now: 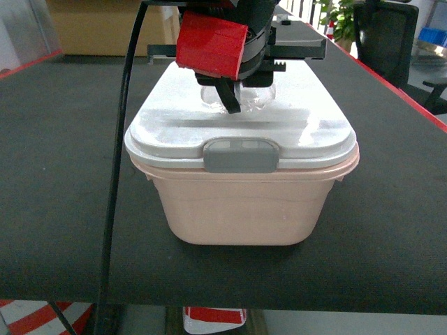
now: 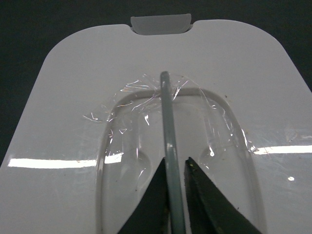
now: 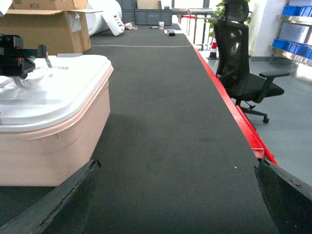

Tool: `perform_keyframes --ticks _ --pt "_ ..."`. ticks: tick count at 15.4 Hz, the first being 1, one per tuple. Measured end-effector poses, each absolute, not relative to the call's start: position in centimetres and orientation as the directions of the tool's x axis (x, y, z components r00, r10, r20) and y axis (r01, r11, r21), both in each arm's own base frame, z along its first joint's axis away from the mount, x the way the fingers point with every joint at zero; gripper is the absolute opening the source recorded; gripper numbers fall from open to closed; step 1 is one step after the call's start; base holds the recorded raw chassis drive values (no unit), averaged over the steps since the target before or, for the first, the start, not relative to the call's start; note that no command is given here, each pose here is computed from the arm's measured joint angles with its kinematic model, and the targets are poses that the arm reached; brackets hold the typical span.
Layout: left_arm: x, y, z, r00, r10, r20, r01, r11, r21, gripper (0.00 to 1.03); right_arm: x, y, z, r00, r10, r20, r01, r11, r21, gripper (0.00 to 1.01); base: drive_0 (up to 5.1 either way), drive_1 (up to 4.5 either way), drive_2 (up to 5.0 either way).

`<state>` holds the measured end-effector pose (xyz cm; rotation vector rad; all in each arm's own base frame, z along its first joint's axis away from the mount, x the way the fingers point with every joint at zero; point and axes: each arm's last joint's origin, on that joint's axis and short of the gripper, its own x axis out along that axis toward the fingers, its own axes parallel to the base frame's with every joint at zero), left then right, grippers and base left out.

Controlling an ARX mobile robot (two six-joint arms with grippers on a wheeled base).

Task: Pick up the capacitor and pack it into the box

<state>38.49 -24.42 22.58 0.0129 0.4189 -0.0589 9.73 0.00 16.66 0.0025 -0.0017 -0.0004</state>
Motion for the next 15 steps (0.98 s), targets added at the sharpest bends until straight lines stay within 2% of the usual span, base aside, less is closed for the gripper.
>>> perform_keyframes --ticks 2,3,4,6,8,10,11,12,13,14,15 --pt "38.1 -24.2 23.4 0.925 -0.078 -0.373 0.072 0.997 -0.029 0.28 9.7 0.0 16.7 1.000 0.000 0.002 0.000 1.000 0.002 0.98 0.0 0.00 0.0" --pt "38.0 -23.9 24.4 0.941 -0.090 -0.326 0.074 0.995 -0.061 0.39 9.7 0.0 16.7 1.000 0.000 0.002 0.000 1.000 0.002 0.98 0.0 0.00 0.0" --pt "37.7 -23.6 25.8 0.959 -0.130 -0.252 0.099 0.987 -0.129 0.50 9.7 0.0 16.7 1.000 0.000 0.002 0.000 1.000 0.002 0.98 0.0 0.00 0.0" --pt "36.0 -22.2 29.5 0.982 -0.189 -0.018 0.182 0.962 -0.203 0.73 9.7 0.0 16.7 1.000 0.000 0.002 0.000 1.000 0.002 0.98 0.0 0.00 0.0" --pt "32.1 -18.8 32.6 0.975 -0.138 0.176 0.167 0.973 -0.162 0.98 9.7 0.0 16.7 1.000 0.000 0.002 0.000 1.000 0.002 0.98 0.0 0.00 0.0" --pt "26.7 -14.6 32.6 0.955 -0.102 0.278 0.124 0.990 -0.062 0.98 9.7 0.0 16.7 1.000 0.000 0.002 0.000 1.000 0.002 0.98 0.0 0.00 0.0" --pt "20.4 -9.7 28.9 0.963 -0.103 0.248 0.081 0.992 0.097 0.98 9.7 0.0 16.7 1.000 0.000 0.002 0.000 1.000 0.002 0.98 0.0 0.00 0.0" --pt "18.1 -7.5 26.5 0.979 -0.071 0.192 0.051 0.992 0.111 0.98 9.7 0.0 16.7 1.000 0.000 0.002 0.000 1.000 0.002 0.98 0.0 0.00 0.0" --pt "16.3 -5.3 24.0 0.992 -0.014 0.124 0.004 0.996 0.085 0.98 9.7 0.0 16.7 1.000 0.000 0.002 0.000 1.000 0.002 0.98 0.0 0.00 0.0" --pt "15.3 -4.0 22.4 0.995 0.037 0.096 -0.041 0.998 0.037 0.98 9.7 0.0 16.7 1.000 0.000 0.002 0.000 1.000 0.003 0.98 0.0 0.00 0.0" --pt "15.1 -4.0 22.5 0.993 0.031 0.112 -0.031 1.000 -0.002 0.98 9.7 0.0 16.7 1.000 0.000 0.002 0.000 1.000 0.002 0.98 0.0 0.00 0.0"
